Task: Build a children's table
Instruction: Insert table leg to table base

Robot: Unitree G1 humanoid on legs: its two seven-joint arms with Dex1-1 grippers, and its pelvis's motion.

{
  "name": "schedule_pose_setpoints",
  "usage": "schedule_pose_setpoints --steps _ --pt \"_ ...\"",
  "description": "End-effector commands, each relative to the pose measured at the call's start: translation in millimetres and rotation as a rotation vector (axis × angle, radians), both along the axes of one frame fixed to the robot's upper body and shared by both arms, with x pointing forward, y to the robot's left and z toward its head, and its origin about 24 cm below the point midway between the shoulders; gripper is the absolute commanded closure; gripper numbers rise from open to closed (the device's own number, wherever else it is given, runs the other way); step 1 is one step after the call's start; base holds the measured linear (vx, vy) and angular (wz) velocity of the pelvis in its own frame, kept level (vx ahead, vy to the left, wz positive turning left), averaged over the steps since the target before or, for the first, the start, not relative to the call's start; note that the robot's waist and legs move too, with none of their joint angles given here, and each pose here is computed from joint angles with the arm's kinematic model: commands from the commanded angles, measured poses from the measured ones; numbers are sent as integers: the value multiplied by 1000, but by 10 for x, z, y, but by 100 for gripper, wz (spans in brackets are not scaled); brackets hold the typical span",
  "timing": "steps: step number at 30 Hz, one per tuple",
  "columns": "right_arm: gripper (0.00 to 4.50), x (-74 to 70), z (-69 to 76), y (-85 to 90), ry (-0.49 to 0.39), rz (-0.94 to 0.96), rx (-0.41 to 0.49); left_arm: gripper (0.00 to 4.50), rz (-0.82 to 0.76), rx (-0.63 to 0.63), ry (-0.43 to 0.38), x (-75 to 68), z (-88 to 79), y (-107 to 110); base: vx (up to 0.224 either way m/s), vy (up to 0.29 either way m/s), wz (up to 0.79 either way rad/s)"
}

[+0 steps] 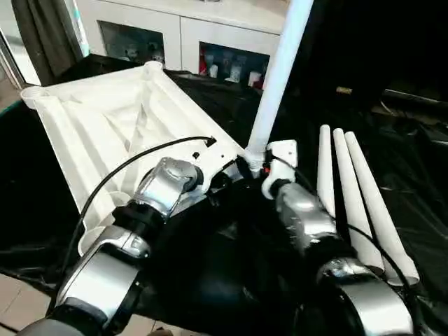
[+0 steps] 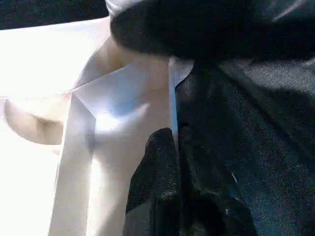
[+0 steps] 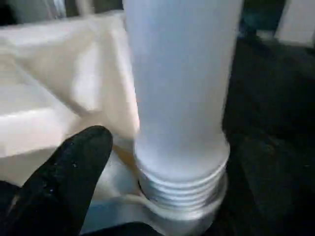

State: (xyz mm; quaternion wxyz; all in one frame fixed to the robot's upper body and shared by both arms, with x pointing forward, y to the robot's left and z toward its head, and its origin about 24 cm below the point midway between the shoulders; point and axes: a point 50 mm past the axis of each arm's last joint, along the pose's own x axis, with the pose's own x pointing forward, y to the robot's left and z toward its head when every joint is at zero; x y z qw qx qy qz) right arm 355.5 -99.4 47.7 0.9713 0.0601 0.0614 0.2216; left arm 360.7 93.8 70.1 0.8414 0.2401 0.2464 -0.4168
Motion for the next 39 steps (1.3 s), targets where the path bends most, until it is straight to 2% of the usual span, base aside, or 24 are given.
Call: schedule_pose_setpoints --steps 1,5,6,7,12,17,18,23,32,38,39 --pt "3 -17 96 -41 -16 66 12 450 -3 51 56 -66 -159 94 0 0 0" --pt "3 -214 202 -251 -33 239 -65 450 -23 66 63 -112 -175 211 0 0 0" --pt "3 -224 205 -260 -34 247 -69 450 -25 67 63 -115 -175 216 0 0 0" --pt "3 -308 223 -322 -31 308 -99 450 -46 68 64 -138 -171 249 0 0 0" --pt "3 -536 211 -433 8 481 -155 450 -173 13 90 -273 -135 304 0 0 0" --pt "3 -546 216 -495 12 463 -198 450 -322 -11 90 -411 -94 332 0 0 0" --pt "3 -584 238 -499 22 487 -208 450 -396 -29 102 -499 -75 343 0 0 0" --pt "3 -709 227 -471 47 609 -247 450 -508 -17 115 -653 -62 383 0 0 0" --pt "3 -805 197 -425 70 710 -276 450 -542 1 116 -724 -56 394 0 0 0" --pt "3 -777 177 -391 71 713 -284 450 -551 -2 121 -752 -54 382 0 0 0" --pt "19 -766 160 -379 77 709 -291 450 -550 0 121 -752 -58 385 0 0 0"
